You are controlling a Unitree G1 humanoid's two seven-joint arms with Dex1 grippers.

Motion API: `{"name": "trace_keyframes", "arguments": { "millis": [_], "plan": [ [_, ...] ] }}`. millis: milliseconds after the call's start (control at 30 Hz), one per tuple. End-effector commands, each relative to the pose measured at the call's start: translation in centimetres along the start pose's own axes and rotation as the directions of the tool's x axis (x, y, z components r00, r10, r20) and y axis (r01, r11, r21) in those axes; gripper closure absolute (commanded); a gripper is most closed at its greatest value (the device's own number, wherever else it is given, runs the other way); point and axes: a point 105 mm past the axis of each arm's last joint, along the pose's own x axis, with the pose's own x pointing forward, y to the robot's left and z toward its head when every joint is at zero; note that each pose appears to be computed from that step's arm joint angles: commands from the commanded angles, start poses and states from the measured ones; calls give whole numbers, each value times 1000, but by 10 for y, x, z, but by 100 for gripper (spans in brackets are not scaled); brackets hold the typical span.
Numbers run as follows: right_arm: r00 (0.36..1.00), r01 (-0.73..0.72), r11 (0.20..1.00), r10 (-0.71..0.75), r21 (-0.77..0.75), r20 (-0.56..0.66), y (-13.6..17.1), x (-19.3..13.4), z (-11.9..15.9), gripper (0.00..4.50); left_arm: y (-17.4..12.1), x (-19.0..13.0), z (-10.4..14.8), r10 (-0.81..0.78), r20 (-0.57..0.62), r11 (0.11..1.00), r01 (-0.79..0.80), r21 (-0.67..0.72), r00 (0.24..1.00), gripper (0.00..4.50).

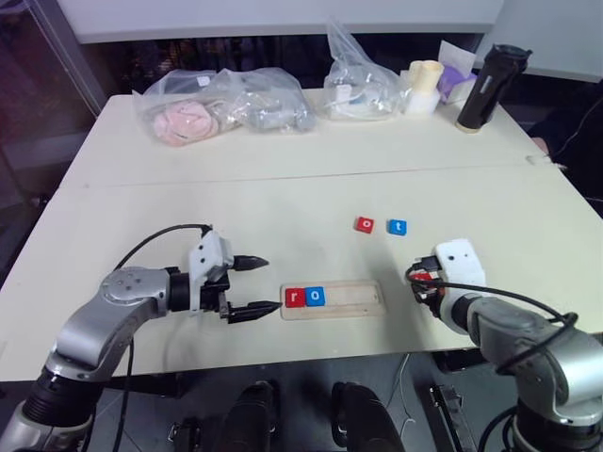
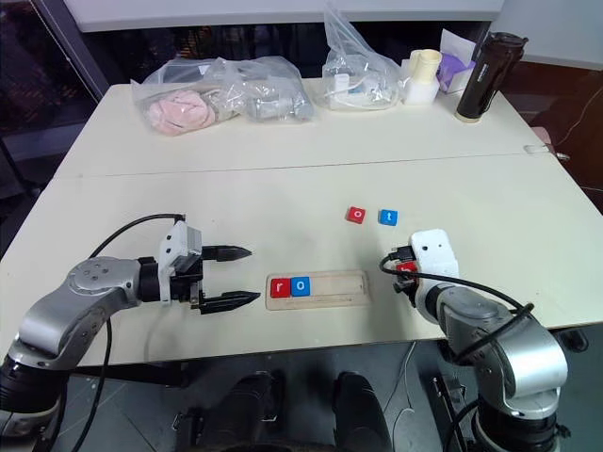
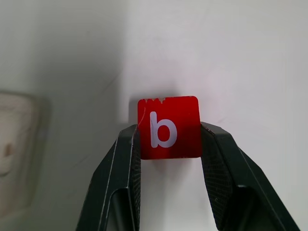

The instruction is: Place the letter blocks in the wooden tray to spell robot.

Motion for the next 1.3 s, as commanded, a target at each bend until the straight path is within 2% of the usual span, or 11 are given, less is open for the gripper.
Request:
{"name": "trace_keyframes", "arguments": {
  "millis": [33,100,200,300,333,433,567,700,733,967,1300],
  "plan": [
    [999,12,1000,-12,7,37,1,-7,4,336,-2,-1,7,-3,14,999,3,40,1000,0],
    [999,7,1000,-7,12,34,2,-8,2,336,-2,0,8,-5,16,999,4,40,1000,0],
    [1000,15,1000,-15,12,27,-1,-8,2,199,-2,0,10,-8,15,999,8,38,1000,0],
    [1000,9,1000,-9,0,24,-7,-9,5,32,-4,1,11,-15,14,999,14,38,1000,0],
    [999,-30,999,30,-31,19,-7,-11,8,3,-4,1,13,-16,15,999,15,40,1000,0],
    [981,-192,972,194,-134,3,1,-18,22,3,-4,1,14,-16,14,999,15,44,1000,0],
    [906,-397,848,422,-352,-4,7,-35,44,3,-3,2,16,-17,14,999,16,44,1000,0],
    [826,-489,584,548,-648,-129,-9,-39,31,3,-3,0,16,-13,11,999,13,48,1000,0],
    [828,-486,560,542,-671,-147,-18,-34,29,3,-3,0,15,-12,8,999,11,50,1000,0],
    [794,-527,433,557,-731,-242,-46,-13,15,3,-2,-2,14,-1,7,999,0,54,1000,0],
    [767,-558,431,594,-710,-243,-57,9,11,3,-4,-4,7,10,-3,999,-10,50,1000,0]
  ]
}}
